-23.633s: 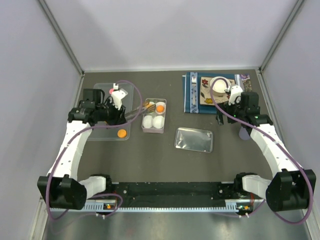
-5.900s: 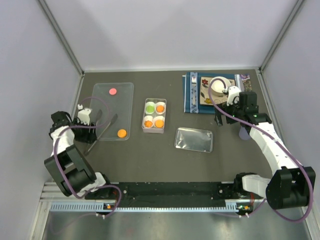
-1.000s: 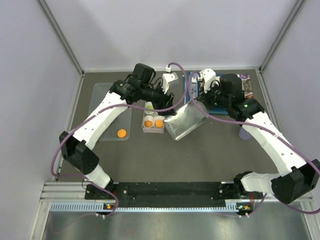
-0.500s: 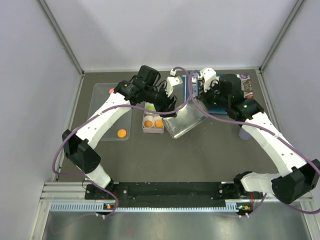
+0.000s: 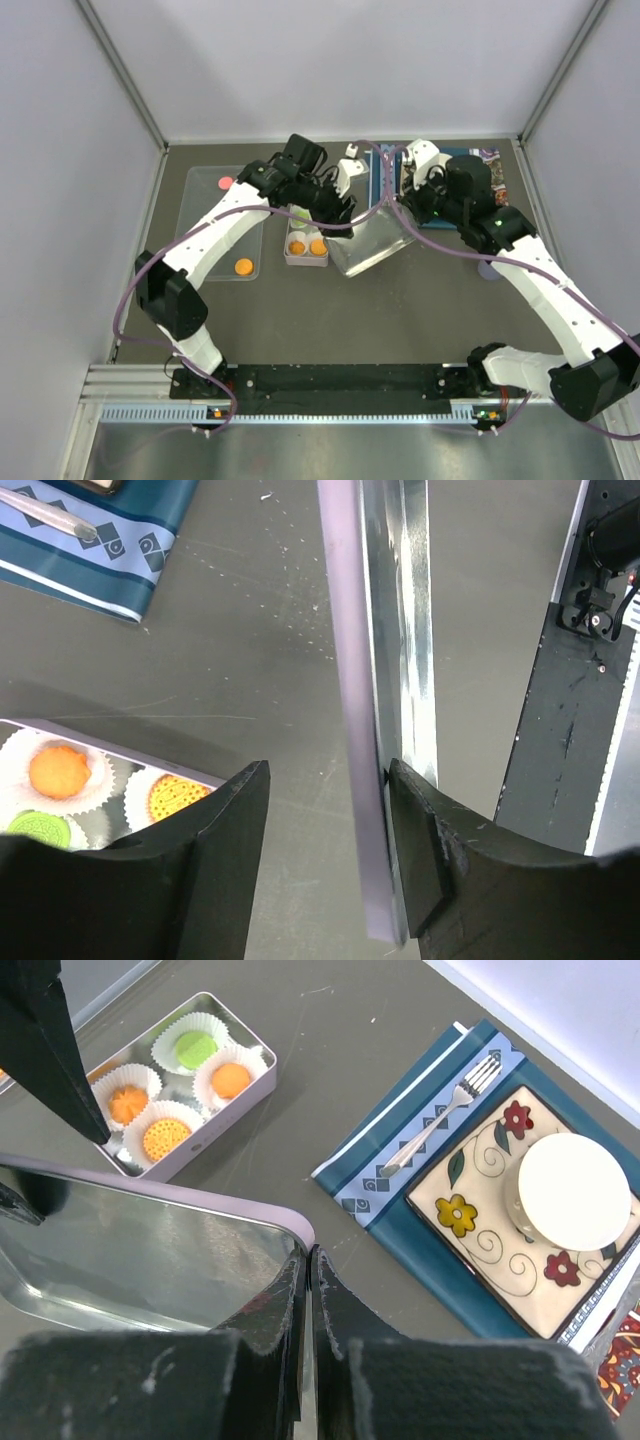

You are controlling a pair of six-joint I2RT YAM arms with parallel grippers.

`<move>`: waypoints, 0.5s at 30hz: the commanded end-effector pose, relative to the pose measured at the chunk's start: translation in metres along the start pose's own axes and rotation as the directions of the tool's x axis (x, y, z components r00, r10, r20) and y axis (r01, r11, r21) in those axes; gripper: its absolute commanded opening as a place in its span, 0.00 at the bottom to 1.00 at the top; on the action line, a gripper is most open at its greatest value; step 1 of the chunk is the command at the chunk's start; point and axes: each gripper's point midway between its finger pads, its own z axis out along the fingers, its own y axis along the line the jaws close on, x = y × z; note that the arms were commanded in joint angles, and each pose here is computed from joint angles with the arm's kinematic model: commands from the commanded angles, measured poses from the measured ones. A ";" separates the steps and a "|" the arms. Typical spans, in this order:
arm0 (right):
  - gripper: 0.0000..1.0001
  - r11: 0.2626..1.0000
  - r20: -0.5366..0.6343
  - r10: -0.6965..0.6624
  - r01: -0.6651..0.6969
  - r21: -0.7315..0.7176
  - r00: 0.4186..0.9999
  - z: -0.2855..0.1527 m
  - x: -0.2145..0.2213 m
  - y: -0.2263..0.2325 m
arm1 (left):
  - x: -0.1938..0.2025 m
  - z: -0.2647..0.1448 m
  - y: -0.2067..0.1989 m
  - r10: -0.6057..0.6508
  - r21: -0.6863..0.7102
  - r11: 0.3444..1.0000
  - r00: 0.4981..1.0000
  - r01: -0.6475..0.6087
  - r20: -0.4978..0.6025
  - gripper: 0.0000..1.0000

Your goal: Pack the cookies

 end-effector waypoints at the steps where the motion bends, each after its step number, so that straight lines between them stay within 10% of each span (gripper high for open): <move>1: 0.00 1.000 0.101 0.011 -0.010 -0.010 0.995 -0.008 -0.026 0.005 | -0.011 -0.004 -0.009 0.050 0.023 0.998 0.999 -0.050 0.020 0.55; 10: 0.00 1.000 0.121 0.006 -0.006 0.003 0.993 -0.006 -0.033 0.005 | -0.009 0.001 -0.020 0.051 0.069 0.996 0.999 -0.052 0.015 0.28; 15: 0.22 1.000 0.117 -0.001 0.002 -0.006 0.993 -0.005 -0.030 0.007 | -0.009 0.001 -0.018 0.040 0.051 0.998 0.999 -0.041 0.021 0.00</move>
